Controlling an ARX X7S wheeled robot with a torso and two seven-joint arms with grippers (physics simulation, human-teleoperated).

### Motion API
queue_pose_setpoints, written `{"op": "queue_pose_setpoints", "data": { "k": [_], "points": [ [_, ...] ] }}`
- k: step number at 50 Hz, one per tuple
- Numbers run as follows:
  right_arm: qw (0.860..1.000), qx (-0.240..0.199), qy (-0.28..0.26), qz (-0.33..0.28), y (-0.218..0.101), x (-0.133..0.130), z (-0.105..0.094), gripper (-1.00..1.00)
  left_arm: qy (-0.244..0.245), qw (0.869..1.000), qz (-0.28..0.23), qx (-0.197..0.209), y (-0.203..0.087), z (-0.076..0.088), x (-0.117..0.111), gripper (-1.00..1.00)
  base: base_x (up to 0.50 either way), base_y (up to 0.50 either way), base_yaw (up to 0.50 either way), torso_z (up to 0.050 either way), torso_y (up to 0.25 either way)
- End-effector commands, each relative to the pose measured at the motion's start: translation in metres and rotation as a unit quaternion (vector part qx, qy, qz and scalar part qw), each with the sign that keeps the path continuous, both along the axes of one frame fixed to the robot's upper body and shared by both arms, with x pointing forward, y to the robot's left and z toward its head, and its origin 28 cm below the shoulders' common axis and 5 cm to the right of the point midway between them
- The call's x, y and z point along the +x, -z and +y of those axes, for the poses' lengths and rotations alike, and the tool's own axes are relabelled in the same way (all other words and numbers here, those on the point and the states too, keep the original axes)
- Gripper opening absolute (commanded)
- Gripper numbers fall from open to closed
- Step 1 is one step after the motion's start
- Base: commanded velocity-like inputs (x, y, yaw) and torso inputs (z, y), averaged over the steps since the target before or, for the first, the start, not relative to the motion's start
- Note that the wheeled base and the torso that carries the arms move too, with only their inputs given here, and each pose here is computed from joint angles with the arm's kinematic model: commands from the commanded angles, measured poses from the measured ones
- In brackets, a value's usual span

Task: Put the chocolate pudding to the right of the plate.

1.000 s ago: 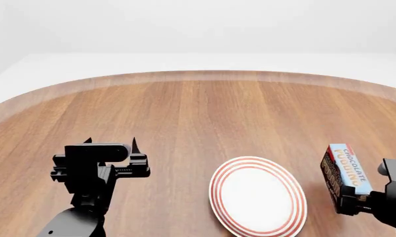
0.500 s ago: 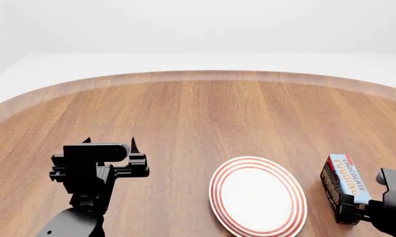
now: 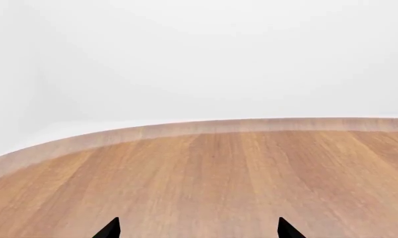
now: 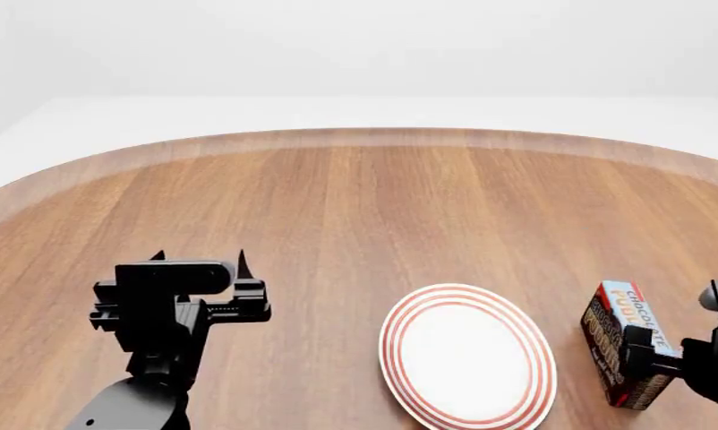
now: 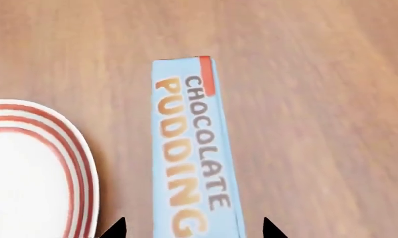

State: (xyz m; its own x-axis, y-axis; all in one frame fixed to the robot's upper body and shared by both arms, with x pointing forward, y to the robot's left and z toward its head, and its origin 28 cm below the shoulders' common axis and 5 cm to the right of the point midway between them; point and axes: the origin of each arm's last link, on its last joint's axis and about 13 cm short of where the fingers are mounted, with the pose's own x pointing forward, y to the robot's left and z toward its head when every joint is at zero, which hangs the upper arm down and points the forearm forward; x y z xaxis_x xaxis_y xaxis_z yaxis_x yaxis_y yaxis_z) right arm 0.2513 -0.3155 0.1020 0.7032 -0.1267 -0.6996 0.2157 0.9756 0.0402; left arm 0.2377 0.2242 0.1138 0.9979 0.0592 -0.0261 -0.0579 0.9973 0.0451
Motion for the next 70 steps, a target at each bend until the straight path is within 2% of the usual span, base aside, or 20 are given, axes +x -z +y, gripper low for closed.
{"op": "queue_pose_setpoints", "data": {
  "k": [1,8,19,22,26,30,33,34,35,38,40,44,48,52,53,59,62,63,65,70],
  "points": [
    [0.997,-0.015,-0.012,-0.079,-0.052,-0.005,0.004,1.00,-0.001,1.000,0.001,0.000,0.000,0.000,0.000,1.00,0.00,0.00,0.00,0.000,0.000],
    [0.992,-0.012,-0.012,-0.128,-0.079,-0.016,0.003,1.00,0.001,1.000,0.002,0.000,0.002,-0.001,0.000,1.00,0.00,0.00,0.00,0.000,0.000],
    [0.990,-0.002,-0.025,-0.136,-0.071,-0.016,0.006,1.00,0.002,1.000,0.002,0.000,0.002,-0.001,0.000,1.00,0.00,0.00,0.00,0.000,0.000],
    [0.985,-0.003,-0.049,-0.165,-0.074,-0.016,0.013,1.00,0.000,1.000,0.000,0.001,0.000,0.000,0.000,1.00,0.00,0.00,0.00,0.000,0.000],
    [0.976,-0.036,-0.061,-0.204,-0.084,-0.021,0.025,1.00,0.000,1.000,-0.003,0.002,-0.002,0.000,0.000,1.00,0.00,0.00,0.00,0.000,0.000],
    [0.944,-0.106,-0.054,-0.309,-0.099,-0.027,0.061,1.00,0.001,1.000,-0.009,0.003,-0.007,-0.001,0.002,1.00,0.00,0.00,0.00,0.000,0.000],
    [0.928,-0.091,-0.042,-0.360,-0.101,-0.030,0.073,1.00,0.003,1.000,-0.019,0.004,-0.014,-0.002,0.002,1.00,0.00,0.00,0.00,0.000,0.000],
    [0.922,-0.104,-0.035,-0.371,-0.102,-0.031,0.077,1.00,0.004,1.000,-0.023,0.004,-0.017,-0.002,0.002,1.00,0.00,0.00,0.00,0.000,0.000],
    [0.911,-0.102,-0.038,-0.398,-0.102,-0.036,0.088,1.00,0.005,0.999,-0.031,0.007,-0.023,-0.003,0.002,1.00,0.00,0.00,0.00,0.000,0.000],
    [0.897,-0.151,-0.046,-0.413,-0.098,-0.043,0.105,1.00,0.007,0.999,-0.043,0.012,-0.030,-0.004,0.004,1.00,0.00,0.00,0.00,0.000,0.000],
    [0.891,-0.148,-0.052,-0.426,-0.093,-0.046,0.116,1.00,0.007,0.999,-0.051,0.014,-0.036,-0.005,0.005,1.00,0.00,0.00,0.00,0.000,0.000],
    [0.875,-0.173,-0.057,-0.449,-0.085,-0.053,0.133,1.00,0.011,0.997,-0.069,0.018,-0.045,-0.008,0.005,1.00,0.00,0.00,0.00,0.000,0.000],
    [0.856,-0.163,-0.045,-0.488,-0.086,-0.059,0.142,1.00,0.015,0.997,-0.075,0.019,-0.048,-0.010,0.004,1.00,0.00,0.00,0.00,0.000,0.000],
    [0.855,-0.180,-0.058,-0.482,-0.083,-0.057,0.147,1.00,0.015,0.996,-0.081,0.019,-0.051,-0.010,0.005,1.00,0.00,0.00,0.00,0.000,0.000],
    [0.851,-0.196,-0.058,-0.483,-0.082,-0.056,0.150,1.00,0.015,0.996,-0.085,0.019,-0.053,-0.010,0.005,1.00,0.00,0.00,0.00,0.000,0.000],
    [0.836,-0.216,-0.078,-0.499,-0.085,-0.057,0.162,1.00,0.017,0.995,-0.094,0.024,-0.056,-0.013,0.005,1.00,0.00,0.00,0.00,0.000,0.000],
    [0.834,-0.218,-0.093,-0.498,-0.088,-0.055,0.167,1.00,0.016,0.994,-0.104,0.033,-0.060,-0.015,0.006,1.00,0.00,0.00,0.00,0.000,0.000],
    [0.825,-0.236,-0.087,-0.507,-0.090,-0.054,0.169,1.00,0.017,0.993,-0.112,0.039,-0.063,-0.016,0.005,1.00,0.00,0.00,0.00,0.000,0.000],
    [0.825,-0.236,-0.095,-0.504,-0.091,-0.053,0.171,1.00,0.019,0.993,-0.114,0.038,-0.066,-0.016,0.005,1.00,0.00,0.00,0.00,0.000,0.000],
    [0.809,-0.238,-0.096,-0.529,-0.099,-0.055,0.177,1.00,0.021,0.990,-0.133,0.040,-0.074,-0.019,0.005,1.00,0.00,0.00,0.00,0.000,0.000]
  ]
}}
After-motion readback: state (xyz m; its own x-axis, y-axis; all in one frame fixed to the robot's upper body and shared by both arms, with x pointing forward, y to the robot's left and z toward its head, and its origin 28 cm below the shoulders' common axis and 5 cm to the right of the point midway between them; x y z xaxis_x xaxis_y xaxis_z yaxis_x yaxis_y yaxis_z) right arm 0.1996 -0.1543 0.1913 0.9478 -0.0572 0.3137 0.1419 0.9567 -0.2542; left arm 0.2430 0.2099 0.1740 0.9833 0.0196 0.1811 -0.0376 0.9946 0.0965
